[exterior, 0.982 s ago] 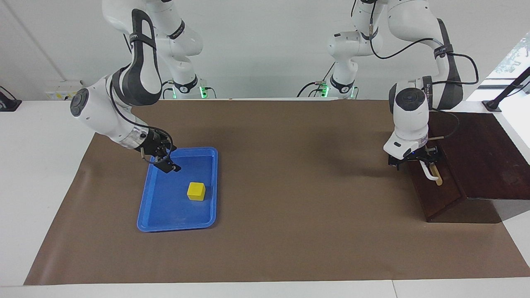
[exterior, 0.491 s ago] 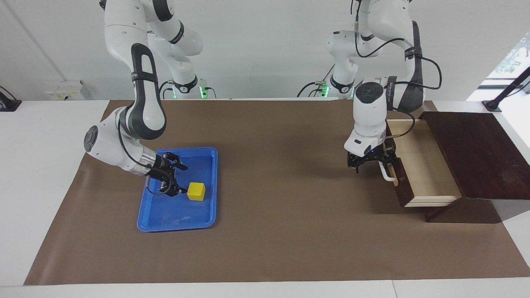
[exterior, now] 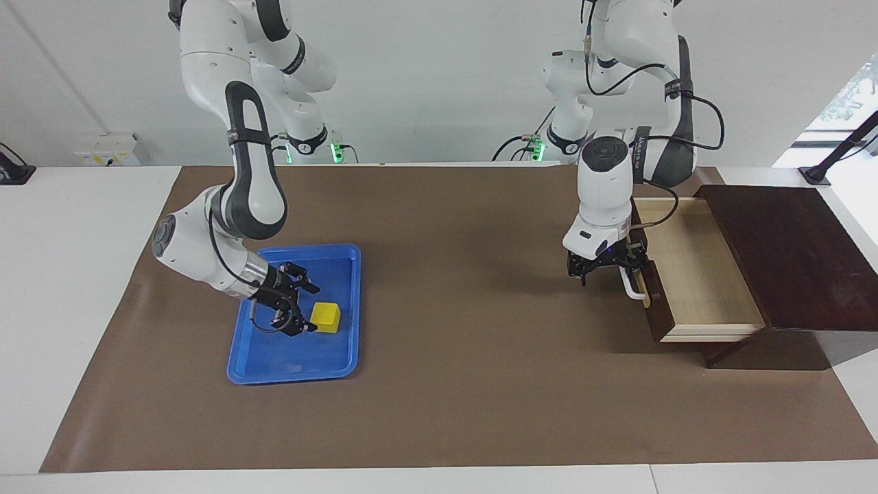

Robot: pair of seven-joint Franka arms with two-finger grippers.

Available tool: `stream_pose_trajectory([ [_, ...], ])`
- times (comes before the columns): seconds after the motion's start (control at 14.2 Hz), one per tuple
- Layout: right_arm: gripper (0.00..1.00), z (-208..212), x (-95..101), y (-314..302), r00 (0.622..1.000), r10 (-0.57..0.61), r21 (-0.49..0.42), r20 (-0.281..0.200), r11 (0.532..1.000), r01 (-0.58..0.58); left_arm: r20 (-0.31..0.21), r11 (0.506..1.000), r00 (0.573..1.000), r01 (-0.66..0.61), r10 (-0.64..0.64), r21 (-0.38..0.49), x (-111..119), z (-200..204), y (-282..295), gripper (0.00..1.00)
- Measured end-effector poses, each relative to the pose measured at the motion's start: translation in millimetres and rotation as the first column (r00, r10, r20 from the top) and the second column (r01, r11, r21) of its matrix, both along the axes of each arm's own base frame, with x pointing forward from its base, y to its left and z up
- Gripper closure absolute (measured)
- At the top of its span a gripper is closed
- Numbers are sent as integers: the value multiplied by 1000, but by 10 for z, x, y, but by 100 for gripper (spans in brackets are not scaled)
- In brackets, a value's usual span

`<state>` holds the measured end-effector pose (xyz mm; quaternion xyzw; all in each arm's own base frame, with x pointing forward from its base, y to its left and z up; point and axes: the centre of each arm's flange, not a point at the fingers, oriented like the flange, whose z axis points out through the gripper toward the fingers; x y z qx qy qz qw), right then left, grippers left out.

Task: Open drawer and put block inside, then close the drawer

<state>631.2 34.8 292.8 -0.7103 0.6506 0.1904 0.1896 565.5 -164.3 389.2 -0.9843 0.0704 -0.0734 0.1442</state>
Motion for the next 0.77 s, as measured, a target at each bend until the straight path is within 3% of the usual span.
stream_pose_trajectory([
  [0.35,0,-67,0,-3,1000,-4,5,-2,1000,4,-18,997,997,-81,81,0,164,620,-22,0],
  [0.63,0,-67,2,-12,1000,-3,4,1,1000,3,-83,965,969,-242,234,-102,192,1317,-5,0],
  [0.77,2,-67,2,-12,1000,-3,4,1,1000,3,-109,912,931,-363,348,-190,153,1614,73,0],
])
